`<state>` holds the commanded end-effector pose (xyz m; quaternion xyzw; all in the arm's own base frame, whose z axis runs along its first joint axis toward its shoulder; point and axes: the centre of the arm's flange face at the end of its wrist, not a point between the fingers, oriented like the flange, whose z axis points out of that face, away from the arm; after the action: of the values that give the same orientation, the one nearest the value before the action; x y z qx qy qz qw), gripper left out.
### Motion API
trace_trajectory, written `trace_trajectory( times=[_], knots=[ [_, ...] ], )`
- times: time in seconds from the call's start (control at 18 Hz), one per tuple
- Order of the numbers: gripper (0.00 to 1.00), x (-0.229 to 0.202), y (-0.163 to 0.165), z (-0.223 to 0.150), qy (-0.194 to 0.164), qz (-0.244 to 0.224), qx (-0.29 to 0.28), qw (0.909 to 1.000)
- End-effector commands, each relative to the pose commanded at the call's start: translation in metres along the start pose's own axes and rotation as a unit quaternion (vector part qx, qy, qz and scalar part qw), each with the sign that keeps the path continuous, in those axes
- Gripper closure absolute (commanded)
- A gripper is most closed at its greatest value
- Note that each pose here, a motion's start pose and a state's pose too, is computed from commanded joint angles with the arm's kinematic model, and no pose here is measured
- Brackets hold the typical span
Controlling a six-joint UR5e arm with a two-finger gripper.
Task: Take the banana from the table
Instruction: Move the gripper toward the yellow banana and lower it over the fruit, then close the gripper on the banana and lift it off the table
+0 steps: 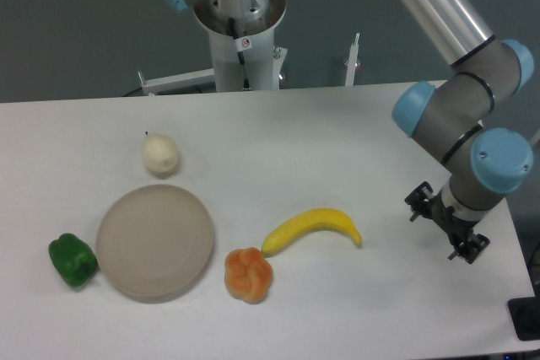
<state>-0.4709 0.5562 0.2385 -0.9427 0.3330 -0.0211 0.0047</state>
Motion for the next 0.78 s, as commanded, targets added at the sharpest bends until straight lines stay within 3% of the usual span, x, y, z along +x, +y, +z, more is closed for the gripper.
trace_trajectory(
  times=[0.33,0.78],
  knots=[
    [0.0,0.052,-0.052,0.004,0.012,0.031,0.031,0.999],
    [0.0,0.071,-0.076,0.023,0.034,-0.007,0.026,0.9991]
  ],
)
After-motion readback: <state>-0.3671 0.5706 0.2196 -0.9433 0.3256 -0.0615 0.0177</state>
